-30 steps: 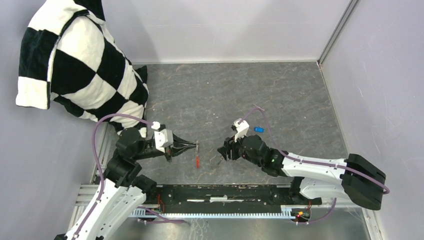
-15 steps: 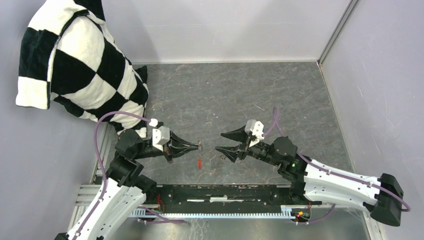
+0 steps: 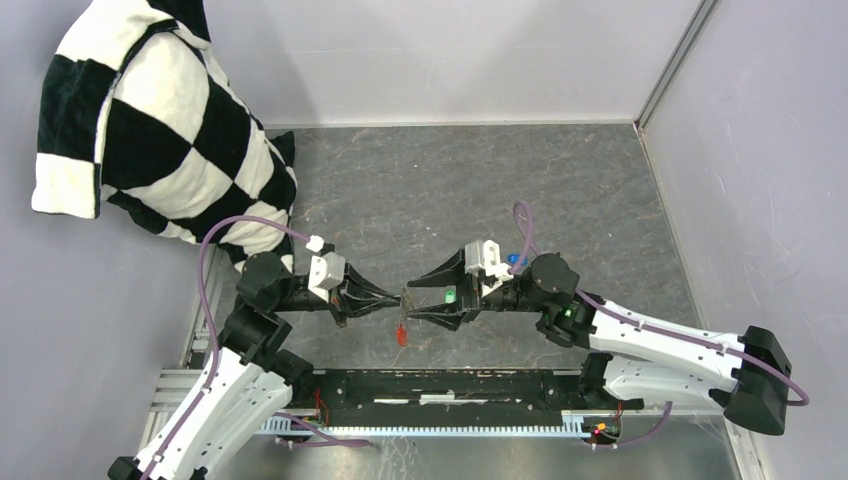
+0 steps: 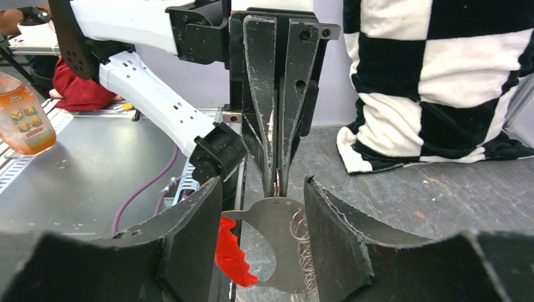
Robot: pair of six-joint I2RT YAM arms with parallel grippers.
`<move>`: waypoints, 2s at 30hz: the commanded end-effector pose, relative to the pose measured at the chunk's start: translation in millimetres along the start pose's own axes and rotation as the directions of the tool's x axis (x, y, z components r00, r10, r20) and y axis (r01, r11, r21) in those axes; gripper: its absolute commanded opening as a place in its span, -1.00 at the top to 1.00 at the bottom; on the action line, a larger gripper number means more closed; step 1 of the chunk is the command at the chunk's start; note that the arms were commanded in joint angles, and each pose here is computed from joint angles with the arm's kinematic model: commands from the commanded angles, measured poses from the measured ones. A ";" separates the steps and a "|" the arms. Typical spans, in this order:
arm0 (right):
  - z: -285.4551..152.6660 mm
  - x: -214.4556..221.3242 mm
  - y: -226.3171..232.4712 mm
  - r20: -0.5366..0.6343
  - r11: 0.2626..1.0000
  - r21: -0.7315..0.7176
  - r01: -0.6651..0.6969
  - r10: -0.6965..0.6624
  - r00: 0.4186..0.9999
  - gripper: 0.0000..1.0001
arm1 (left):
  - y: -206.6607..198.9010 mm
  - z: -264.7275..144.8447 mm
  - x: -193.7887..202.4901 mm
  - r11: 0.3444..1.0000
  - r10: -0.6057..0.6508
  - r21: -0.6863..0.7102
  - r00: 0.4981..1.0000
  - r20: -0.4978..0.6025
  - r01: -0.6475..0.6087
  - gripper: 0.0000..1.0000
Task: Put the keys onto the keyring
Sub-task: Pick up the keyring from the center of the board.
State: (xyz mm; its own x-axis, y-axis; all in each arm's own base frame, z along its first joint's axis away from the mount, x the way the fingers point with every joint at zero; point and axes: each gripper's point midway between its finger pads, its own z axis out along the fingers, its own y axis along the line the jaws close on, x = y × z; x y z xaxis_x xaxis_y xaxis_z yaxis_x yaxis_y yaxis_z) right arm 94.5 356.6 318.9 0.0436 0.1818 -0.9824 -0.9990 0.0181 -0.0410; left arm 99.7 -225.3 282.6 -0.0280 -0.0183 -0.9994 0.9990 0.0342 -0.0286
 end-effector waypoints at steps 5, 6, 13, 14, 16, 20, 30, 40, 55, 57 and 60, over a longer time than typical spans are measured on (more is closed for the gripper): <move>11.1 -24.4 6.5 0.051 0.998 -0.059 0.029 -0.026 0.998 -0.08 | -12.4 0.7 -20.8 0.994 0.071 0.078 0.997 0.036 -0.074 0.96; 12.2 -23.0 5.0 0.045 0.998 -0.055 0.027 -0.024 0.999 -0.06 | -13.1 0.7 -21.2 0.994 0.072 0.083 0.997 0.036 -0.075 0.96; 17.2 -10.4 2.0 0.002 0.999 -0.053 0.002 -0.002 1.000 0.19 | -14.2 0.8 -26.8 0.991 0.090 0.091 0.995 0.043 -0.094 0.96; 17.4 -8.6 1.1 -0.007 0.999 -0.050 0.001 -0.002 1.000 0.25 | -14.5 0.7 -27.5 0.991 0.093 0.091 0.995 0.044 -0.097 0.96; 17.4 -5.4 0.6 -0.020 0.999 -0.048 -0.002 0.001 1.000 0.30 | -15.2 0.3 -28.4 0.991 0.096 0.091 0.994 0.046 -0.100 0.96; 17.3 -3.6 -2.0 -0.029 0.999 -0.035 -0.002 0.001 1.000 0.50 | -17.0 -0.3 -29.5 0.990 0.100 0.094 0.994 0.050 -0.104 0.96; 14.8 5.9 -9.4 -0.130 1.000 -0.008 0.020 -0.021 0.991 0.99 | -11.3 -7.9 8.4 0.984 0.153 0.113 0.980 -0.125 -0.139 0.33; 15.6 23.2 -13.4 -0.298 0.998 -0.042 0.045 -0.056 0.953 0.99 | -0.8 -12.5 21.0 0.976 0.203 0.124 0.952 -0.230 -0.179 0.56; 26.5 29.9 -11.6 -0.322 0.996 -0.085 0.024 -0.051 0.945 0.99 | 1.4 -9.2 19.5 0.981 0.167 0.133 0.958 -0.234 -0.139 0.58; 26.8 30.7 -10.4 -0.324 0.996 -0.090 0.018 -0.046 0.945 0.99 | 1.4 -9.2 20.4 0.982 0.165 0.133 0.958 -0.235 -0.137 0.63; 28.3 31.0 -9.6 -0.324 0.995 -0.096 0.012 -0.043 0.945 0.99 | 2.5 -9.8 24.0 0.982 0.169 0.129 0.956 -0.242 -0.141 0.80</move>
State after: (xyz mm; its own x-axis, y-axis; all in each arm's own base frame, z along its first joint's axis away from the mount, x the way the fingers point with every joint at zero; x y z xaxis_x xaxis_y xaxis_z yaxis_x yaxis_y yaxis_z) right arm 106.7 381.8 261.3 0.0380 -0.2269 -0.9732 -0.9984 -0.0500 -0.0273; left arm 101.4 -214.7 246.2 0.0604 0.2564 -0.9647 0.9967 -0.0679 0.0443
